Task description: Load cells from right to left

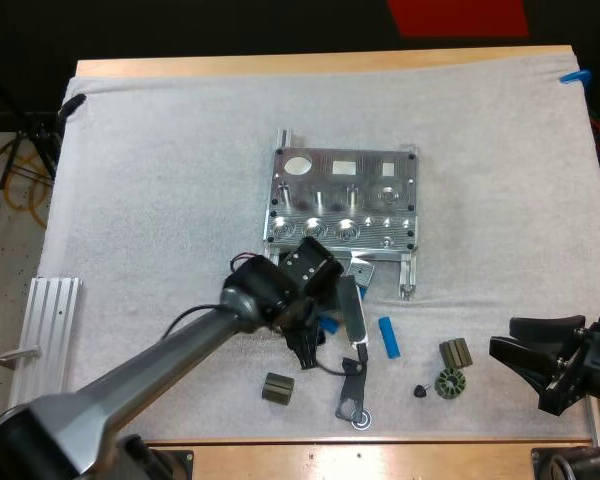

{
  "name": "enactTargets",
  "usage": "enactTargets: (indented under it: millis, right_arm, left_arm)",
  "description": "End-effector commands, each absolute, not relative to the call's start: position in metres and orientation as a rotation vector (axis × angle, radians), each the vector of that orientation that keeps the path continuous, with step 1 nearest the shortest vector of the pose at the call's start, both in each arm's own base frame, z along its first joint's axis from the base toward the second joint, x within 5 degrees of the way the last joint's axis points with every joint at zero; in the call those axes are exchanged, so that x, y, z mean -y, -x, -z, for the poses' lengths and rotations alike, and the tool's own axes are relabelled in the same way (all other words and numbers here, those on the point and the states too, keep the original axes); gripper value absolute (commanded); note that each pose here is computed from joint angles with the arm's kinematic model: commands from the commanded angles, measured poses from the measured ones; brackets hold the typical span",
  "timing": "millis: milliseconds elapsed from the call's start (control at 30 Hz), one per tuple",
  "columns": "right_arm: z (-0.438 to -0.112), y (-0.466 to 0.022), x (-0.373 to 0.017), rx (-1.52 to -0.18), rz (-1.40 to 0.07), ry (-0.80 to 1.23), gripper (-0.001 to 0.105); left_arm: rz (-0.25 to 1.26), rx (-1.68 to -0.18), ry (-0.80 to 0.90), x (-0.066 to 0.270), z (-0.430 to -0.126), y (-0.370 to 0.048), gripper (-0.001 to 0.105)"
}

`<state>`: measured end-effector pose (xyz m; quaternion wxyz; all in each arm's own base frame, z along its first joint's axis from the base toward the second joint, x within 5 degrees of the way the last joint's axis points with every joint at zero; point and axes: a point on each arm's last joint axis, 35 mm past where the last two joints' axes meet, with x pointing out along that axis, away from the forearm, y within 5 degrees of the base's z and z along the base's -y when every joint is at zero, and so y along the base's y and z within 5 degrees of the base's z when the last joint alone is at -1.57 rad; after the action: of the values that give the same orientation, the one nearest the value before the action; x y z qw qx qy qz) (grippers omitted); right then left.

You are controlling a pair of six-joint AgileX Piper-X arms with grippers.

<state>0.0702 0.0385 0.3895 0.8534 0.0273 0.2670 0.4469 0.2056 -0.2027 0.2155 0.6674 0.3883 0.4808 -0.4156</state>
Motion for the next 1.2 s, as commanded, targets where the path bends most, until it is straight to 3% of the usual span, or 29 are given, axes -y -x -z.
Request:
enactTargets:
  millis: [0,233,600,933,1167]
  right_arm:
    - [-0.393,-0.070,-0.039,-0.539,-0.949,-0.040,0.047]
    - [-0.393,-0.070,-0.039,-0.539,-0.949,-0.040,0.047]
    - [-0.393,-0.070,-0.039,-0.539,-0.949,-0.040,0.047]
    - [-0.393,-0.070,-0.039,-0.539,-0.949,-0.040,0.047]
    - [-0.393,-0.070,-0.039,-0.539,-0.949,-0.040,0.047]
  left_arm:
    - [0.999,-1.005,-0.940,0.204,-0.222,-0.206,0.057]
    - [1.182,-0.856,-1.202,0.203,-0.222,-0.206,0.057]
    - [1.298,-0.762,-1.411,0.181,-0.202,-0.214,0.057]
    - [1.373,-0.664,-1.308,0.183,-0.202,-0.220,0.057]
    - [1.371,-0.696,-1.319,0.185,-0.190,-0.225,0.055]
